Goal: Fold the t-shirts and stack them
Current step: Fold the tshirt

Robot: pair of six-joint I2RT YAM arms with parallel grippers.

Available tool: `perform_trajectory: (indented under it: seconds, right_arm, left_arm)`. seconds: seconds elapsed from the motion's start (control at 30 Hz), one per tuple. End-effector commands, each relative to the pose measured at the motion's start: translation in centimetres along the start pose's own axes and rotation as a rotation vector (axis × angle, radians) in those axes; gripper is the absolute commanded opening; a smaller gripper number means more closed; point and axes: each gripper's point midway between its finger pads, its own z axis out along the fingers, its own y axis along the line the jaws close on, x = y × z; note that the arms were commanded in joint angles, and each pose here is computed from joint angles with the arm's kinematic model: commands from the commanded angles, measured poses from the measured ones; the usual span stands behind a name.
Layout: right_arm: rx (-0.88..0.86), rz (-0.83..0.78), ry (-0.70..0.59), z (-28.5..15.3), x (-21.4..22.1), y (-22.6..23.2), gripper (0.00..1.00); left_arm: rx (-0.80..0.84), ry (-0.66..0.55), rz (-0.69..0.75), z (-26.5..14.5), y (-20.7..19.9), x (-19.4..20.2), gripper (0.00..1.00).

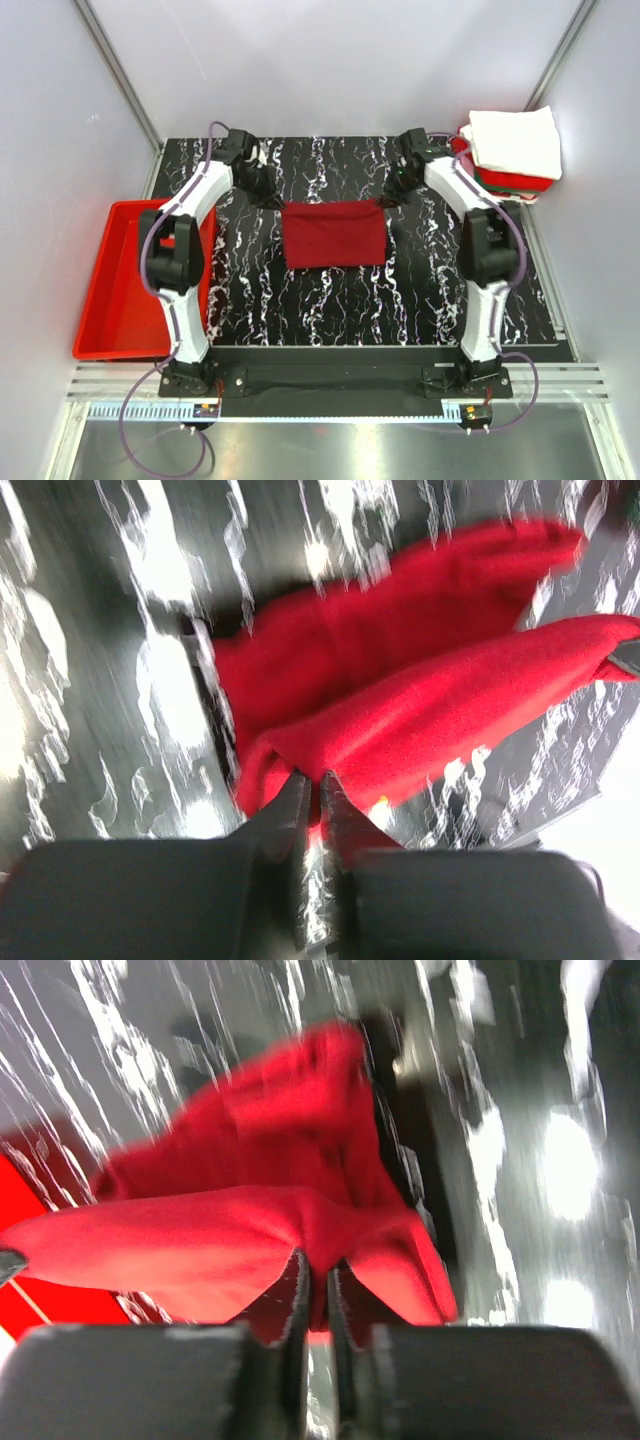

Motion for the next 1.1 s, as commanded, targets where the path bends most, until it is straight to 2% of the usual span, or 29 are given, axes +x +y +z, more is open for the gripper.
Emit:
perform_trajectory:
  seconds: [0.0, 0.03, 0.07, 0.1, 0.13, 0.17, 0.23, 0.27, 0.3, 0.33, 0.37, 0.4, 0.43, 0.5, 0.53, 0.6, 0.73, 0.8, 1.07]
  right_arm:
    - [-0.016, -0.020, -0.004, 2.9, -5.0, -0.4, 0.15]
    - [-0.013, 0.000, 0.019, 3.6, -5.9, -0.6, 0.31]
    - [-0.056, -0.023, 0.012, 5.1, -8.4, 0.3, 0.50]
    - [-0.062, -0.025, 0.062, 5.1, -7.9, 0.5, 0.77]
    - [-0.067, -0.045, 0.053, 5.2, -8.5, 0.8, 0.95]
    - [-0.061, -0.090, 0.010, 4.8, -9.8, 1.0, 1.00]
    - [-0.046, -0.105, -0.029, 3.8, -10.4, 0.8, 1.00]
    - [-0.037, -0.097, -0.016, 2.6, -9.1, 0.3, 1.00]
    - [-0.071, -0.111, -0.093, 2.0, -10.2, 0.9, 1.00]
    - [-0.034, -0.080, -0.042, 3.2, -7.6, -1.3, 1.00]
    - [-0.068, -0.084, -0.119, -0.2, -8.0, 0.1, 1.00]
    - [-0.096, -0.089, -0.180, -1.1, -8.5, 0.6, 1.00]
    - [-0.110, -0.076, -0.173, -2.2, -6.5, 0.0, 1.00]
    - [-0.235, -0.071, -0.205, -3.3, -5.8, 1.9, 1.00]
    - [-0.258, -0.056, -0.168, -2.7, -3.8, 1.4, 1.00]
    - [-0.353, -0.064, -0.200, -4.4, -3.3, 3.3, 0.98]
    - [-0.398, -0.073, -0.166, -3.4, -1.1, 4.1, 0.98]
    - [-0.488, -0.090, -0.146, -3.2, -0.6, 5.4, 0.94]
    - [-0.646, -0.052, -0.052, 2.5, 0.0, 6.1, 0.77]
  left_arm:
    - [-0.038, 0.026, -0.076, 2.9, 3.0, -3.7, 0.29]
    - [-0.011, -0.026, -0.069, 2.4, 2.4, -6.7, 0.52]
    - [-0.021, 0.031, -0.103, 4.8, 4.0, -6.7, 0.67]
    - [-0.035, 0.058, -0.126, 4.8, 4.4, -6.9, 0.98]
    - [-0.023, 0.044, -0.135, 4.7, 4.8, -7.9, 0.99]
    - [-0.012, 0.034, -0.139, 4.4, 4.8, -8.2, 0.99]
    - [0.005, -0.053, -0.109, 2.0, 3.9, -9.7, 0.99]
    - [-0.011, -0.050, -0.115, 1.8, 4.4, -8.9, 0.99]
    - [-0.012, -0.081, -0.100, 1.1, 4.2, -9.3, 0.99]
    - [-0.029, -0.131, -0.085, -0.8, 3.6, -9.4, 0.99]
    - [-0.045, -0.118, -0.092, -0.8, 4.2, -8.2, 0.99]
    - [-0.033, -0.147, -0.071, -1.2, 3.6, -8.1, 0.99]
    - [-0.036, -0.198, -0.046, -3.0, 2.6, -8.1, 0.99]
    - [-0.042, -0.208, 0.000, -2.9, 1.7, -6.6, 0.99]
    - [-0.037, -0.234, 0.025, -3.6, 0.9, -6.5, 0.99]
    - [-0.015, -0.226, 0.070, -2.9, -0.7, -5.3, 0.99]
    - [0.042, -0.170, 0.117, -0.4, -3.3, -3.8, 0.99]
    - [0.064, -0.153, 0.149, 0.9, -4.8, -3.2, 0.99]
    - [0.068, -0.072, 0.182, 6.8, -5.7, -4.6, 0.99]
